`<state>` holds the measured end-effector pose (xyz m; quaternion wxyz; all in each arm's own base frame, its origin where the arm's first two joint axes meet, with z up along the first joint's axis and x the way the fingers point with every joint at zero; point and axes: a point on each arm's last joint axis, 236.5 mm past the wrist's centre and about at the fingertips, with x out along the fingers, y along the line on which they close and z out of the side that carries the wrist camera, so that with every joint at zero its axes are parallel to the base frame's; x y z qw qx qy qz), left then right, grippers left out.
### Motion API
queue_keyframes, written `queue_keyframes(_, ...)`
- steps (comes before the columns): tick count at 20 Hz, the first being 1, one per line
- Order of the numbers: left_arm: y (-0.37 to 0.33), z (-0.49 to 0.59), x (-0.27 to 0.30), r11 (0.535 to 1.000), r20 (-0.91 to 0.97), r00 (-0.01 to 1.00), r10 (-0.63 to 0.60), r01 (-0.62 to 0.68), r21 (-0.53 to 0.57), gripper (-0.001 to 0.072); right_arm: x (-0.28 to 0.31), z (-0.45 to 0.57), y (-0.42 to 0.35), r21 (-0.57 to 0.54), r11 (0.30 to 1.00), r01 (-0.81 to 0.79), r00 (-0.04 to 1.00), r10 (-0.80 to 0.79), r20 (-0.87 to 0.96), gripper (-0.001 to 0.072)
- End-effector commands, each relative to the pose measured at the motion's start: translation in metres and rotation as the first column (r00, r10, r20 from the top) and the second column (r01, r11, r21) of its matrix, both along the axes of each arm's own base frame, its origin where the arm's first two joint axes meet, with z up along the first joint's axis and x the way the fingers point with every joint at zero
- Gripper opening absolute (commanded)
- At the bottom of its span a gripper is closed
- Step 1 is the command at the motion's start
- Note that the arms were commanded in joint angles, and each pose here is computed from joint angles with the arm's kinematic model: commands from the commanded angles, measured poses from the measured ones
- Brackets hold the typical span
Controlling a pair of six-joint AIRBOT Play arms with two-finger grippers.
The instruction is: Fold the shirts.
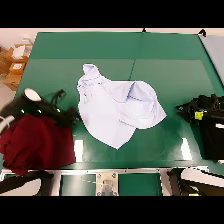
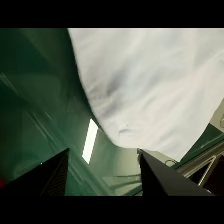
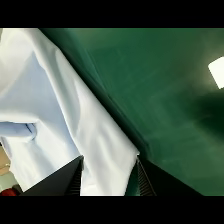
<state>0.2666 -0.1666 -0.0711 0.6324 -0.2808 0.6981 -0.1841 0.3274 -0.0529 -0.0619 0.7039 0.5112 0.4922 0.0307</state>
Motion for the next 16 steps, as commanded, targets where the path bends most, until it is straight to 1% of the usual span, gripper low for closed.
queue_keyframes(1, -0.023, -0.033, -0.006, 0.996, 0.078, 0.993, 0.084, -0.084, 0.008, 0.0502, -0.005, -0.015, 0.011, -0.009, 1.000, -0.009, 0.999, 0.008, -0.032, 0.0398)
queue_keyframes(3, -0.039, -0.036, 0.002, 0.994, 0.111, 0.988, 0.105, -0.105, -0.003, 0.0501, -0.003, -0.022, 0.022, -0.011, 0.999, -0.042, 0.998, 0.041, -0.046, 0.0398)
queue_keyframes(5, -0.050, -0.043, -0.006, 0.996, 0.084, 0.993, 0.086, -0.085, -0.017, 0.0501, -0.003, -0.030, 0.036, -0.003, 0.997, -0.081, 0.995, 0.081, -0.065, 0.0398)
queue_keyframes(6, -0.052, -0.046, -0.010, 0.997, 0.070, 0.995, 0.074, -0.073, -0.015, 0.0473, -0.003, -0.034, 0.044, 0.003, 0.995, -0.102, 0.992, 0.102, -0.074, 0.0398)
queue_keyframes(8, -0.053, -0.042, -0.006, 0.999, 0.100, 0.994, 0.050, -0.049, -0.018, 0.0020, -0.005, -0.039, 0.059, 0.016, 0.989, -0.144, 0.985, 0.145, -0.089, 0.0397)
queue_keyframes(9, -0.055, -0.036, -0.001, 0.999, 0.123, 0.992, 0.037, -0.034, -0.025, 0.0025, -0.005, -0.039, 0.066, 0.019, 0.986, -0.164, 0.982, 0.165, -0.090, 0.0394)
queue_keyframes(10, -0.058, -0.029, 0.005, 0.999, 0.144, 0.989, 0.024, -0.019, -0.033, 0.0024, -0.004, -0.039, 0.071, 0.020, 0.984, -0.178, 0.980, 0.180, -0.088, 0.0349)
queue_keyframes(11, -0.061, -0.020, 0.013, 0.999, 0.165, 0.986, 0.013, -0.007, -0.043, 0.0024, -0.002, -0.037, 0.076, 0.025, 0.983, -0.184, 0.979, 0.186, -0.080, 0.0222)
queue_keyframes(12, -0.065, -0.009, 0.022, 0.999, 0.198, 0.980, -0.007, 0.017, -0.047, 0.0024, 0.004, -0.033, 0.075, 0.027, 0.984, -0.178, 0.982, 0.180, -0.065, 0.0070)
queue_keyframes(13, -0.069, 0.005, 0.031, 0.997, 0.229, 0.973, -0.036, 0.049, -0.051, 0.0024, 0.012, -0.025, 0.073, 0.025, 0.985, -0.169, 0.985, 0.170, -0.039, 0.0015)
queue_keyframes(15, -0.081, 0.047, 0.046, 0.986, 0.295, 0.948, -0.121, 0.148, -0.074, 0.0024, 0.036, 0.012, 0.069, 0.019, 0.985, -0.170, 0.984, 0.169, 0.061, 0.0014)
queue_keyframes(16, -0.089, 0.080, 0.056, 0.975, 0.348, 0.924, -0.158, 0.201, -0.091, 0.0024, 0.052, 0.047, 0.066, 0.000, 0.984, -0.177, 0.973, 0.175, 0.148, 0.0014)
